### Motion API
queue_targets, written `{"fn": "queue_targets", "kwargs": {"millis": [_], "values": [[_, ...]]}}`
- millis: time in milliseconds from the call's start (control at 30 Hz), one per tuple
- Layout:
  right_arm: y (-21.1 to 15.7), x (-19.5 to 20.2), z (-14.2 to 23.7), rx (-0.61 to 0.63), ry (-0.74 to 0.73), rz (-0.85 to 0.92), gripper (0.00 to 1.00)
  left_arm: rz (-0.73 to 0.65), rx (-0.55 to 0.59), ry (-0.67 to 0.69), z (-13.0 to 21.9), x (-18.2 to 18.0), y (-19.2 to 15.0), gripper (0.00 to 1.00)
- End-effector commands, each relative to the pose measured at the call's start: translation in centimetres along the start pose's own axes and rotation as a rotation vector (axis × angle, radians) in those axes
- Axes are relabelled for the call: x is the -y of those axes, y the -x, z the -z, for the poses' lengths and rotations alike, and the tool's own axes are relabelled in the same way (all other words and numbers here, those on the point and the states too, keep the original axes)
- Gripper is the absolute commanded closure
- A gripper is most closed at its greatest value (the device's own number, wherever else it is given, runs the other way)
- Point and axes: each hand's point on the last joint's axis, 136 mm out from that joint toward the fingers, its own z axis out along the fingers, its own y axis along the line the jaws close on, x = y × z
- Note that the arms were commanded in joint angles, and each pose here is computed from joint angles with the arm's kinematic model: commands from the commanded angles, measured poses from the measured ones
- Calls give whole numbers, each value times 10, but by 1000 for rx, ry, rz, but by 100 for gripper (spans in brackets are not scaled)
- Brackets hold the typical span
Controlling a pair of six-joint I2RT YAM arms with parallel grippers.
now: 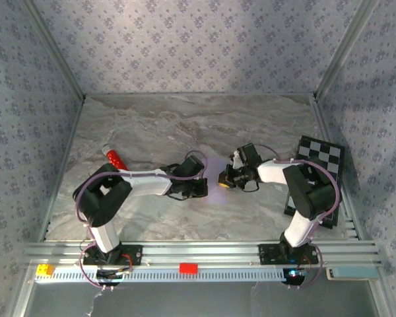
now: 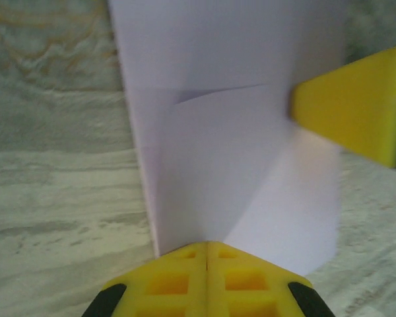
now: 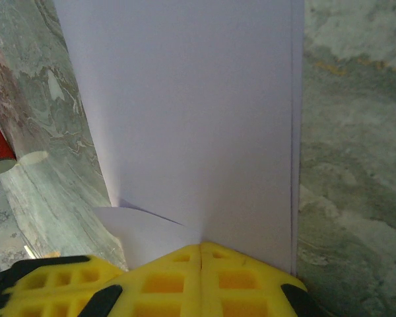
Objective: Fold a paper plane with a square sheet of paper (pick it up from the middle)
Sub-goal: Fold the triangle a second time at the center of the table.
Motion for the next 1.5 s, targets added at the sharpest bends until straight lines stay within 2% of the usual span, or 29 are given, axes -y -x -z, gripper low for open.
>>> {"fn": "queue_targets", "kwargs": {"millis": [0,133,300,600,1033,1200,1467], "values": [[2,8,8,9,-62,-24,99,15,-27,51,-7,-18,-16,98],[9,-17,22,28,-28,31,97,23,-25,70,-5,-24,-21,98],[-10,-37,13,-13,3,77,97,29,-18,79,-5,-26,-20,98],[-22,11,-14,-39,-82,-23,99,33,-20,112,-5,-30,-21,100],[38,29,29,111,4,-118,98,40,-5,105,-6,-31,-22,100],[36,12,49,152,19,-65,96,46,28,66,-2,-16,-15,100],[7,10,65,176,-54,-34,88,72,120,16,15,10,5,100]]}}
